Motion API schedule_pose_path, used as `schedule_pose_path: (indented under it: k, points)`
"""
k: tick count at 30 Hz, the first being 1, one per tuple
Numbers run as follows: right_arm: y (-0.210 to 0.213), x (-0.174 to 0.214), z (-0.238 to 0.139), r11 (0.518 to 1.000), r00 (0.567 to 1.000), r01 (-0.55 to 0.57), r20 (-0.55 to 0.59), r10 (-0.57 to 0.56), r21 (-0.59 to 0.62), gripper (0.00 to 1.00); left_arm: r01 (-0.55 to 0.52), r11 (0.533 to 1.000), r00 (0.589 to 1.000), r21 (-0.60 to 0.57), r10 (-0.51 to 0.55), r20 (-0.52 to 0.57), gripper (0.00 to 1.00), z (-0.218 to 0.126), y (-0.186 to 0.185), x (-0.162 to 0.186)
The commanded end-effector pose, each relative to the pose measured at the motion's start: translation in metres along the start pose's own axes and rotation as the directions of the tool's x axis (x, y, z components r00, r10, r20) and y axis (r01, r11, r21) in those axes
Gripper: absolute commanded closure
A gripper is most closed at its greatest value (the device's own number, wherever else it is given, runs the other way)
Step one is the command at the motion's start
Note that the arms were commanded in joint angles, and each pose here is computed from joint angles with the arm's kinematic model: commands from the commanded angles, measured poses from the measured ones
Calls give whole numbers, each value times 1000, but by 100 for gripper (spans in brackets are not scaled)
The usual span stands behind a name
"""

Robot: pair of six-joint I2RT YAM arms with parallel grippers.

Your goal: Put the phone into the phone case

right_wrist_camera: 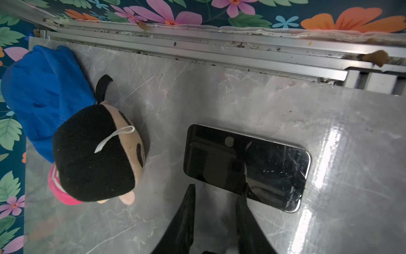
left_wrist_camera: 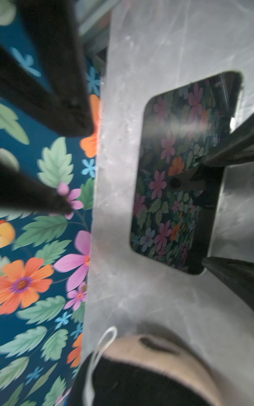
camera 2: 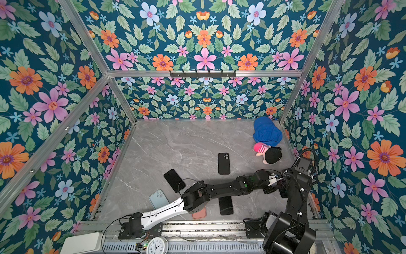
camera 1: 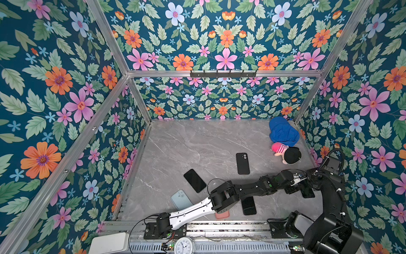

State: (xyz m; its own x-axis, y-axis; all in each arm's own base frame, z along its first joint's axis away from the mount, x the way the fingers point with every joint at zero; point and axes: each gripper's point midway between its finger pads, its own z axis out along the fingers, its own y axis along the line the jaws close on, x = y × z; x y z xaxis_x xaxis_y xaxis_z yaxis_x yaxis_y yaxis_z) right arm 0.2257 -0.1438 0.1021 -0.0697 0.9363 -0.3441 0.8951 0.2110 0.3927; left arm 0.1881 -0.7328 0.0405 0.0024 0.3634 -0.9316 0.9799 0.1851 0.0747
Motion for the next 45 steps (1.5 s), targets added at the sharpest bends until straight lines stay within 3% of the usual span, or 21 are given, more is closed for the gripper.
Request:
schedule_pose_path:
  k: [1, 9, 13, 18, 23, 27, 30, 34, 39, 45]
  points:
    - [-2, 12, 6, 1000, 999, -6, -45, 6, -9, 66, -30, 1000, 998, 3, 30, -46, 36, 1, -5, 11]
    - [-14, 10, 14, 998, 999, 20, -26, -18, 63, 64, -2, 999, 988, -33, -3, -156, 35, -3, 3, 36]
    - [-23, 9, 19, 992, 1000, -3, -29, 7, 128, 60, 53, 996, 975, -71, -67, -213, 35, -12, 22, 45]
    - [-25, 15, 29, 988, 997, -23, -68, 34, 153, 54, 131, 984, 959, -118, -156, -238, 38, -25, 46, 47]
    - [-32, 12, 32, 978, 997, -37, -61, 51, 205, 50, 145, 981, 956, -129, -172, -238, 39, -35, 52, 39]
    - [-54, 11, 26, 934, 992, -114, -18, 127, 337, 38, 146, 981, 959, -128, -172, -223, 37, -44, 53, 26]
    - [-69, 10, 13, 884, 977, -208, 40, 210, 418, 37, 141, 981, 960, -133, -168, -223, 37, -51, 54, 23]
    - [-80, 7, 1, 866, 948, -317, 111, 298, 388, 37, 140, 982, 959, -128, -166, -229, 35, -58, 52, 21]
    - [-101, -5, -16, 844, 912, -407, 198, 358, 350, 28, 143, 983, 956, -112, -166, -240, 34, -62, 49, 22]
    - [-122, 14, 0, 790, 876, -479, 148, 459, 382, 37, 158, 984, 954, -82, -173, -244, 32, -66, 43, 19]
